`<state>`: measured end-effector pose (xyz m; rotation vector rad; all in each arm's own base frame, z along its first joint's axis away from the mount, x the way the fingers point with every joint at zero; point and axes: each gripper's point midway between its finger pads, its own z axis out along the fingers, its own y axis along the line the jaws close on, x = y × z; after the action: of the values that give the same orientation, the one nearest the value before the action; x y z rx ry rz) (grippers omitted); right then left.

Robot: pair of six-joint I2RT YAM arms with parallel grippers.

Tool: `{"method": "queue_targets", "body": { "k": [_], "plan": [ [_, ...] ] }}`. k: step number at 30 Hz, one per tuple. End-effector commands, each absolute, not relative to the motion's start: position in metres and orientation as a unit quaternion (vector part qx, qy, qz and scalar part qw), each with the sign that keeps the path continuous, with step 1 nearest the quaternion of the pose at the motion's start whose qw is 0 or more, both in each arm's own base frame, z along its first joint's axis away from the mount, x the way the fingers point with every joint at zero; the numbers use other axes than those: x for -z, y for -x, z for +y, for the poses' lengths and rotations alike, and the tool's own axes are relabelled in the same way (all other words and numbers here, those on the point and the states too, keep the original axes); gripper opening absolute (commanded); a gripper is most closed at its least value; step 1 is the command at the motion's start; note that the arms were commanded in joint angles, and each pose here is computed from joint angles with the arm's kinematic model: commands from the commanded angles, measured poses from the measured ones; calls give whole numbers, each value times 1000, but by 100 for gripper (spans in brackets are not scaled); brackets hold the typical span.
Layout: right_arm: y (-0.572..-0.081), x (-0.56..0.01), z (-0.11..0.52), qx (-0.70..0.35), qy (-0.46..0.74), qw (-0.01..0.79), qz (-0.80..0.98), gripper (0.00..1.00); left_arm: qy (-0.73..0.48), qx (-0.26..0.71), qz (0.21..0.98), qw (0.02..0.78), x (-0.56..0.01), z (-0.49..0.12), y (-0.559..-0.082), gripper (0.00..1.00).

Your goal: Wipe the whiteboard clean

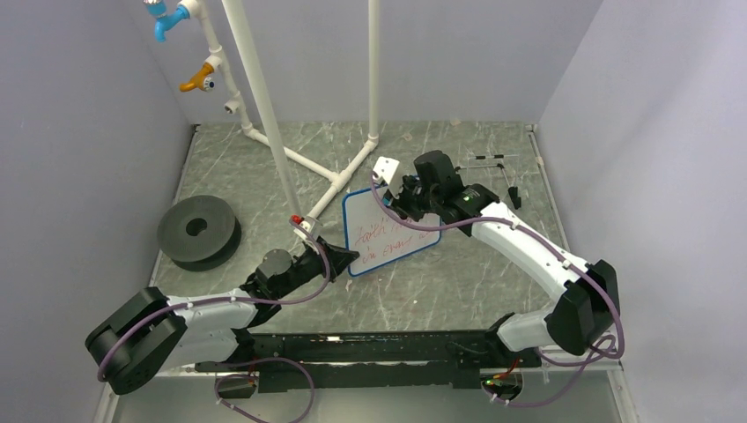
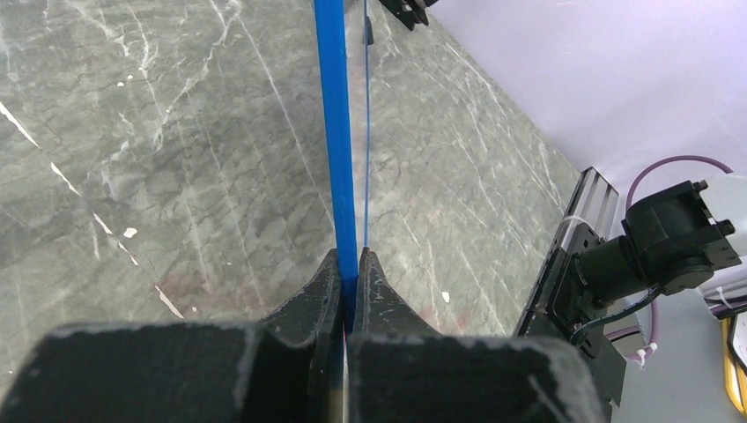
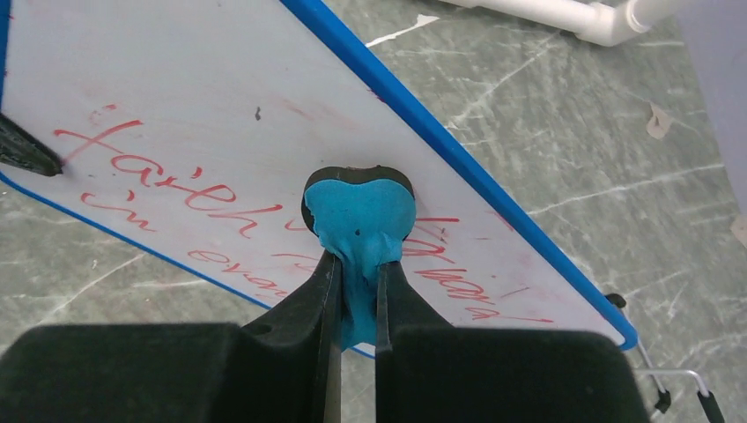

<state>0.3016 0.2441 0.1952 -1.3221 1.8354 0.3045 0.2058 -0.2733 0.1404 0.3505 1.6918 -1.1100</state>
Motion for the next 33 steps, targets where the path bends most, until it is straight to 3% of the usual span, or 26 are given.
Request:
{"method": "queue_targets", "body": {
  "k": [1,10,21,33],
  "plan": [
    [-333,-220,238,-78,482,478,730,0,-196,502,663,520,-164,-290,-191,0],
    [-256,-177,271,-179,633,376,652,0,-196,503,658,524,-169,-291,-192,0],
    [-336,-198,218,-41,484,467,739,0,-191,504,658,526,-167,-289,-191,0],
    [-257,-144,254,-150,628,369,668,0,-191,505,656,527,-170,-290,-193,0]
  ]
}}
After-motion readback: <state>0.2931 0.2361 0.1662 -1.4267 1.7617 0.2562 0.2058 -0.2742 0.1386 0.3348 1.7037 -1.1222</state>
